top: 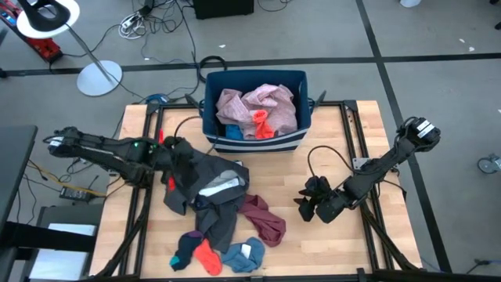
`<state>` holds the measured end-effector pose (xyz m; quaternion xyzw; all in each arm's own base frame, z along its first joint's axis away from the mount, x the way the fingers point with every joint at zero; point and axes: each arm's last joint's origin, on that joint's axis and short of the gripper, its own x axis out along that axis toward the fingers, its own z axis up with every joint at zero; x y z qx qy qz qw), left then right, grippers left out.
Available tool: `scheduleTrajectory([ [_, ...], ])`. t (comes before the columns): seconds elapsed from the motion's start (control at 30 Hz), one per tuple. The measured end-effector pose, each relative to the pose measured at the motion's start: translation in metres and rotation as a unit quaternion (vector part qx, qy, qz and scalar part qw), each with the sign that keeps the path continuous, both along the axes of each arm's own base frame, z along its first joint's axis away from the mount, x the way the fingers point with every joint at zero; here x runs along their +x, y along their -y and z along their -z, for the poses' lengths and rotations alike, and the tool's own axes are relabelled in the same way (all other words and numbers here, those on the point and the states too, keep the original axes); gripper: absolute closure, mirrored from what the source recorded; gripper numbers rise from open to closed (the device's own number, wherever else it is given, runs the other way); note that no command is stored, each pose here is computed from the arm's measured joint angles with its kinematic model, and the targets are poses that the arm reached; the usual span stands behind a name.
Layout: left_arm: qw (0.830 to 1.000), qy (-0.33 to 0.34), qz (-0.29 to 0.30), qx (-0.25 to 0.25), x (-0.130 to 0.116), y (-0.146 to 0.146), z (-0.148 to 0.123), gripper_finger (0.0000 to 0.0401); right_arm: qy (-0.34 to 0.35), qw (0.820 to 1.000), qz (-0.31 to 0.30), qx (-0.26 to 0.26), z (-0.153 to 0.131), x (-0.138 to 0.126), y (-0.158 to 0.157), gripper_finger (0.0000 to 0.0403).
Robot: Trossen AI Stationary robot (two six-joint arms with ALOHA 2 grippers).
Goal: Sort clothes
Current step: Put the gray short into the laundry bin
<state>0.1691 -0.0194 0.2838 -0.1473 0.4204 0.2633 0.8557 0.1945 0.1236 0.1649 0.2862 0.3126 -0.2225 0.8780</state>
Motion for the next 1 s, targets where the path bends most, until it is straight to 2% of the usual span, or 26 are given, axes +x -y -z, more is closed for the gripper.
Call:
scheduleTrajectory([
  [0.33,0.997,-0.012,0.043,-0.061,0.004,-0.041,0.030,0.0245,0.000,1.000,-0.003,-0.003,0.000,0.000,0.000,0.0204],
  [0.57,0.993,-0.027,0.062,-0.098,-0.001,-0.058,0.051,0.0245,0.000,1.000,-0.004,-0.008,0.000,0.000,0.000,0.0204],
  [0.73,0.987,-0.011,0.062,-0.149,-0.004,-0.063,0.071,0.0245,0.000,1.000,-0.003,-0.010,0.000,0.001,0.001,0.0204],
  [0.9,0.977,0.007,0.093,-0.190,-0.004,-0.058,0.085,0.0245,0.000,1.000,-0.001,-0.011,0.000,0.002,0.002,0.0204],
  [1.0,0.971,0.015,0.117,-0.209,-0.002,-0.053,0.086,0.0269,0.000,1.000,-0.002,-0.011,0.000,0.002,0.002,0.0204],
])
